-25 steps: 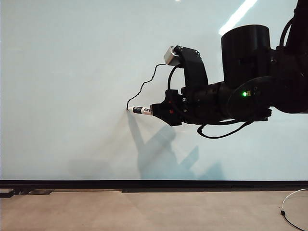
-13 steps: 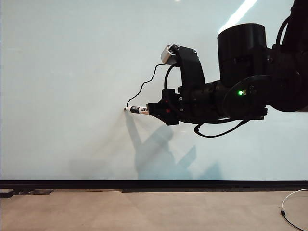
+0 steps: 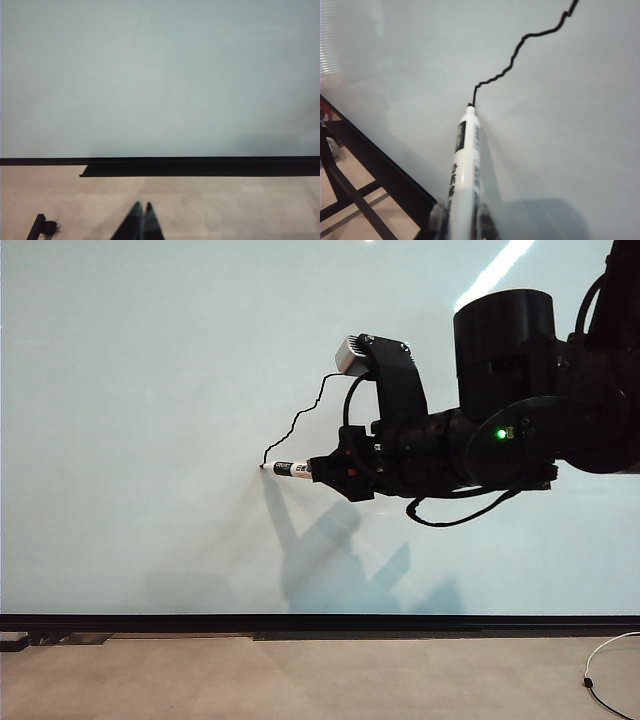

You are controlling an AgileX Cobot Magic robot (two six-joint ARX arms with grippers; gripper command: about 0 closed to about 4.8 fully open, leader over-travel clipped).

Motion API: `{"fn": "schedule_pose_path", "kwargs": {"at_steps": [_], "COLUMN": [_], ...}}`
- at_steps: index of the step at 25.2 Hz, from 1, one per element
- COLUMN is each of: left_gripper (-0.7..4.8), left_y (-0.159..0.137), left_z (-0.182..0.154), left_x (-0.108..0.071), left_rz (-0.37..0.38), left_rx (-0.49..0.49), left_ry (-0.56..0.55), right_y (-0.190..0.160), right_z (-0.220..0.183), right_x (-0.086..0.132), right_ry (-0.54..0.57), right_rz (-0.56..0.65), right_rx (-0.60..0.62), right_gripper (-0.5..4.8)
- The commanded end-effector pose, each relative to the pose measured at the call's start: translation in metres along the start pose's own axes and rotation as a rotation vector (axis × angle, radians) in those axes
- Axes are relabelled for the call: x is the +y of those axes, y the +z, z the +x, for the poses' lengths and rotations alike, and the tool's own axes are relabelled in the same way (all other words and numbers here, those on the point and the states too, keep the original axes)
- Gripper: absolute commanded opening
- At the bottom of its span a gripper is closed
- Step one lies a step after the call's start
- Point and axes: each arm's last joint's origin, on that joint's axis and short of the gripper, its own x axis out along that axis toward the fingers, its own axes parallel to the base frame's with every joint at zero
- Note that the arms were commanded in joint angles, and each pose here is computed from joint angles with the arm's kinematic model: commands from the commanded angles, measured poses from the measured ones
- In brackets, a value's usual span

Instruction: Pick up the pen on the shelf to the right of the whiteboard and draw a triangle.

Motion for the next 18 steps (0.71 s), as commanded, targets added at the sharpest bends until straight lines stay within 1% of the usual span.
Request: {"fn": "schedule_pose_path", "kwargs": {"at_steps": [1, 18], "left_gripper": [-0.05, -0.05], "left_y": [0.002, 0.002], "left_z": [0.0, 0.0], "left_x": [0.0, 0.0], "left_rz": [0.0, 0.0], "left_rx": [-0.011, -0.011], "left_ry": [-0.004, -0.004], "right_y": [0.001, -0.002], "right_z": [-0.005, -0.021], "right_x": [-0.006, -0.024], "right_ry": [-0.07, -0.132], "right_rz": [-0.005, -0.007], "right_rx": [-0.024, -0.036], "right_gripper": [-0.03, -0.03]}}
